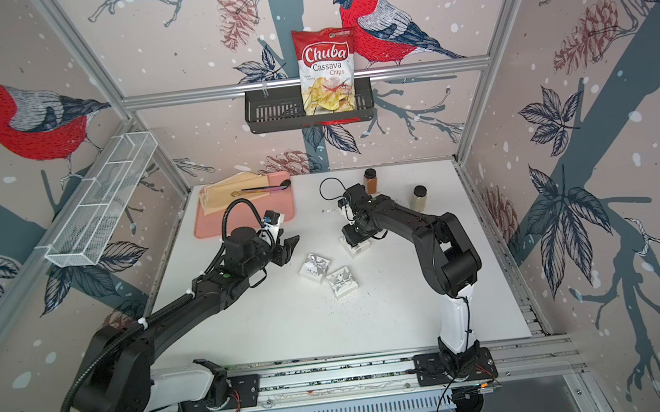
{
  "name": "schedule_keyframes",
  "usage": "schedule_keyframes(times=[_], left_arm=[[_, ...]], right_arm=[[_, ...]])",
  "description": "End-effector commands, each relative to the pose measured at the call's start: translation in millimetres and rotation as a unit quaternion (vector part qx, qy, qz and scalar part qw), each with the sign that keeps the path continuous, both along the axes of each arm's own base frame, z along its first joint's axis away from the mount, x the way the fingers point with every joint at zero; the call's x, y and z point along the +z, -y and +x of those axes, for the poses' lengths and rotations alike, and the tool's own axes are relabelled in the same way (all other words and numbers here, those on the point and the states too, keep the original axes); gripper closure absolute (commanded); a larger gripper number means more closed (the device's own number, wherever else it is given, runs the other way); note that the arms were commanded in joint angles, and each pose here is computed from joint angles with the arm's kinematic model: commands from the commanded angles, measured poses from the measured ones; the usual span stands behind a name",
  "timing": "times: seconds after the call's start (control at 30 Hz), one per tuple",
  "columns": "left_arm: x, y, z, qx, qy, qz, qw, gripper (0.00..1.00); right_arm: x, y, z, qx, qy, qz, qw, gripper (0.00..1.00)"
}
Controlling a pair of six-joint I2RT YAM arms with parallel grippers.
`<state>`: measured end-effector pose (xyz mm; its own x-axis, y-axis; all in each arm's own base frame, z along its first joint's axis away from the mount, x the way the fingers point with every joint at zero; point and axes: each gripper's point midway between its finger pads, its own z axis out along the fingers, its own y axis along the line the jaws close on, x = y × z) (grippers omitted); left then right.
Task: Take the necklace out of the lift-off lid jewelry box
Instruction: Close the lid on the jewelry box.
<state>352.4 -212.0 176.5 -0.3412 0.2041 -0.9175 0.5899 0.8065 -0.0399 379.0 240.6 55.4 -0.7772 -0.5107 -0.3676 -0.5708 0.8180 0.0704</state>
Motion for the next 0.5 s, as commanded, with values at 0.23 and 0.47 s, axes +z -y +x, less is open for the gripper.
schedule_keyframes(times=[0.23, 0.47], left_arm=[[6, 2, 3, -0.002, 0.007, -0.005, 1.000, 0.38], [5, 4, 4, -0.005, 0.004, -0.005, 1.000, 0.38]], right_arm=[[-3, 9, -4, -0.017, -0.003, -0.026, 1.000, 0.44], [4, 10, -4, -0.018, 0.010, -0.036, 0.999, 0.44]])
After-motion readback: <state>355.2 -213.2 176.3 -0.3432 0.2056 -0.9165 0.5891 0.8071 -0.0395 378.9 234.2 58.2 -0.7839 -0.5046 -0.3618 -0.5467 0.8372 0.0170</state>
